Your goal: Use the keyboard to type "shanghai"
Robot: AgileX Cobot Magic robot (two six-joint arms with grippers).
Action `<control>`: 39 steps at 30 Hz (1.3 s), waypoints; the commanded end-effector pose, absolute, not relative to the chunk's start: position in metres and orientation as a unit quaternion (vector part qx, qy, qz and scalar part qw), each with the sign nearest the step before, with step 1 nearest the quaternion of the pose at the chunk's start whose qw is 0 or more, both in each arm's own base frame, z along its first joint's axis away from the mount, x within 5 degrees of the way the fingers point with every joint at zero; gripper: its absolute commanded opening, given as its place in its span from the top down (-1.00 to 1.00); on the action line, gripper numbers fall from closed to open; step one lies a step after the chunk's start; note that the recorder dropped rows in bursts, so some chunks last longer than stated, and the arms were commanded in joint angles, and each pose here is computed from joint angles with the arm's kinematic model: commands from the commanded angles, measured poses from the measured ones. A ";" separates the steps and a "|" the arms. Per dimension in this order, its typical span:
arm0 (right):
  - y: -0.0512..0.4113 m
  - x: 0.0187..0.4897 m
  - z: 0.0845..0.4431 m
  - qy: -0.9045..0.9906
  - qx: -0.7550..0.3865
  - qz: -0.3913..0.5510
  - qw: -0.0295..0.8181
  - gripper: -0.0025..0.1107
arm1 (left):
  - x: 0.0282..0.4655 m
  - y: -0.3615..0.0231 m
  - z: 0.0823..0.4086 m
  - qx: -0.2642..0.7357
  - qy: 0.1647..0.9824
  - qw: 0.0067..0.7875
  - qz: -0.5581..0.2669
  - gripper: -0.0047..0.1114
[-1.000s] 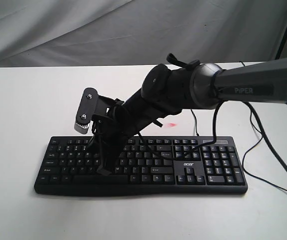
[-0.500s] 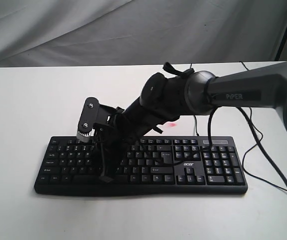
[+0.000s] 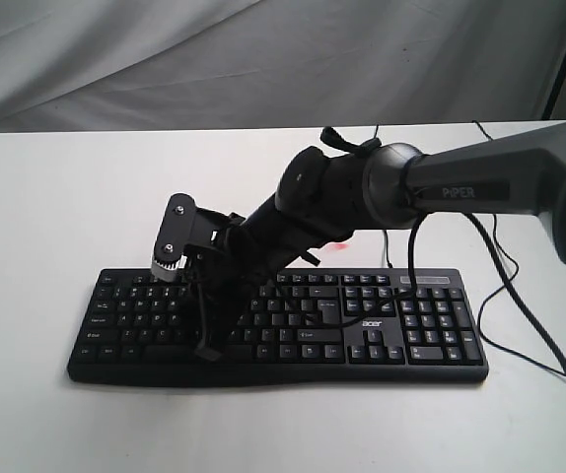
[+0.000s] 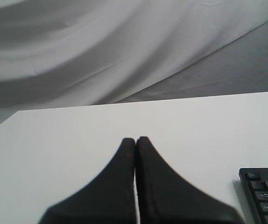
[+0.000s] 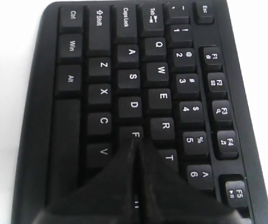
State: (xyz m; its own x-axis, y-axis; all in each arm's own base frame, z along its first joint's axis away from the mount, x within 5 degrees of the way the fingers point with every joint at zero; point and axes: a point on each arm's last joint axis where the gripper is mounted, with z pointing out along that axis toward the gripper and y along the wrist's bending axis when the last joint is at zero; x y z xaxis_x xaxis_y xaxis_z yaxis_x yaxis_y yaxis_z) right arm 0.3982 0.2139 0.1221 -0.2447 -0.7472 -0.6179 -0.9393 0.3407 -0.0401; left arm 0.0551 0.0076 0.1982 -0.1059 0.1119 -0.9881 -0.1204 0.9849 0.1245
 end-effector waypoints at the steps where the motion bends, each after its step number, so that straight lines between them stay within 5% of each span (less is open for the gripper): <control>1: 0.216 0.399 0.126 0.766 -0.548 0.173 0.288 0.96 | 0.056 0.007 0.197 -0.003 0.739 0.668 0.084 0.91; 19: 0.213 0.401 0.110 0.773 -0.547 0.170 0.274 0.96 | 0.056 0.007 0.197 -0.003 0.739 0.668 0.084 0.91; 30: 0.215 0.398 0.152 0.755 -0.552 0.166 0.311 0.96 | 0.056 0.007 0.197 -0.003 0.739 0.668 0.084 0.91; 39: 0.214 0.398 0.153 0.756 -0.553 0.163 0.311 0.96 | 0.056 0.007 0.197 -0.003 0.739 0.668 0.084 0.91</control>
